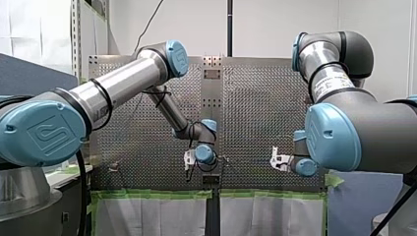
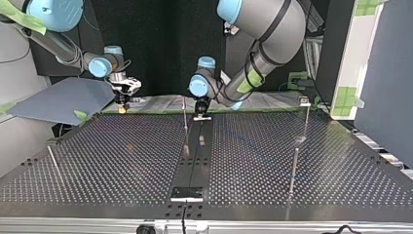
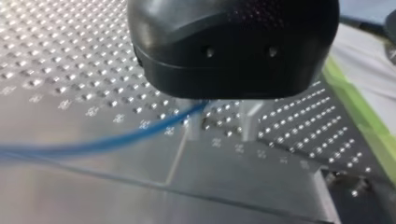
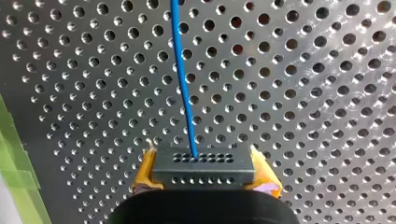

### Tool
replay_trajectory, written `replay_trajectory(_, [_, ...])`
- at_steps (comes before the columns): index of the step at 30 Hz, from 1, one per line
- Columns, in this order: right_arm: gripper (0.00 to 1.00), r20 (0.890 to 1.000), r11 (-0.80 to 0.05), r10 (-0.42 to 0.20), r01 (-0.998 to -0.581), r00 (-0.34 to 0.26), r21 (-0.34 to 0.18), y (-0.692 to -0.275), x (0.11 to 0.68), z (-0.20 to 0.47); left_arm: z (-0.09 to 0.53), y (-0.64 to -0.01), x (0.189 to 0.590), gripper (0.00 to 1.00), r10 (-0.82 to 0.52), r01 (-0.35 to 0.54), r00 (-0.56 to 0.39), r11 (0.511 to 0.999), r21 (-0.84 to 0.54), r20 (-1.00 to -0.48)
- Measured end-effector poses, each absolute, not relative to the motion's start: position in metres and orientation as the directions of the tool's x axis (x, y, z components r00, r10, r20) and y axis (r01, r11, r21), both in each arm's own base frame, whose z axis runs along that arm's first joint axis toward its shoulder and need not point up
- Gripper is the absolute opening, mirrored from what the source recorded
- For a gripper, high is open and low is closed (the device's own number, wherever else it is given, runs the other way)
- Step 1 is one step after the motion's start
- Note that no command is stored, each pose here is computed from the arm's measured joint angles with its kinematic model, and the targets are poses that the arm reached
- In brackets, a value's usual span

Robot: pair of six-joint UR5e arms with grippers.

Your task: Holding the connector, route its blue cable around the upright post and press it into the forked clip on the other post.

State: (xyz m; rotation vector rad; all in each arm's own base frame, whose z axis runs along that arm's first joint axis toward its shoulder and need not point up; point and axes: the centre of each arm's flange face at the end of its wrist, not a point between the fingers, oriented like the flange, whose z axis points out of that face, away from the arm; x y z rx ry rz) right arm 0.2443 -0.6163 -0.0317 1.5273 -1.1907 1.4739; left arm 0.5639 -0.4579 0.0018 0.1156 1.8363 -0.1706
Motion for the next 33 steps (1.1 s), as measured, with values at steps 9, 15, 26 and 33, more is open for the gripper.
replay_trajectory(9, [0.00, 0.987, -0.340, -0.150, -0.934, -0.065, -0.113, -0.616, 0.245, -0.032, 0.000, -0.457, 0.554, 0.98, 0.072, 0.173, -0.307, 0.985, 0.018, -0.949])
replay_trajectory(15, [0.00, 0.986, -0.342, -0.157, -0.933, -0.063, -0.114, -0.615, 0.246, -0.033, 0.010, -0.463, 0.542, 0.98, 0.124, 0.190, -0.327, 0.980, 0.063, -0.937])
replay_trajectory(26, [0.00, 0.984, -0.339, -0.170, -0.934, -0.060, -0.116, -0.613, 0.245, -0.034, 0.017, -0.468, 0.516, 1.00, 0.176, 0.218, -0.376, 0.971, 0.098, -0.910])
replay_trajectory(33, [0.00, 0.983, -0.336, -0.177, -0.935, -0.057, -0.115, -0.613, 0.244, -0.034, 0.024, -0.474, 0.505, 1.00, 0.178, 0.234, -0.367, 0.968, 0.095, -0.913])
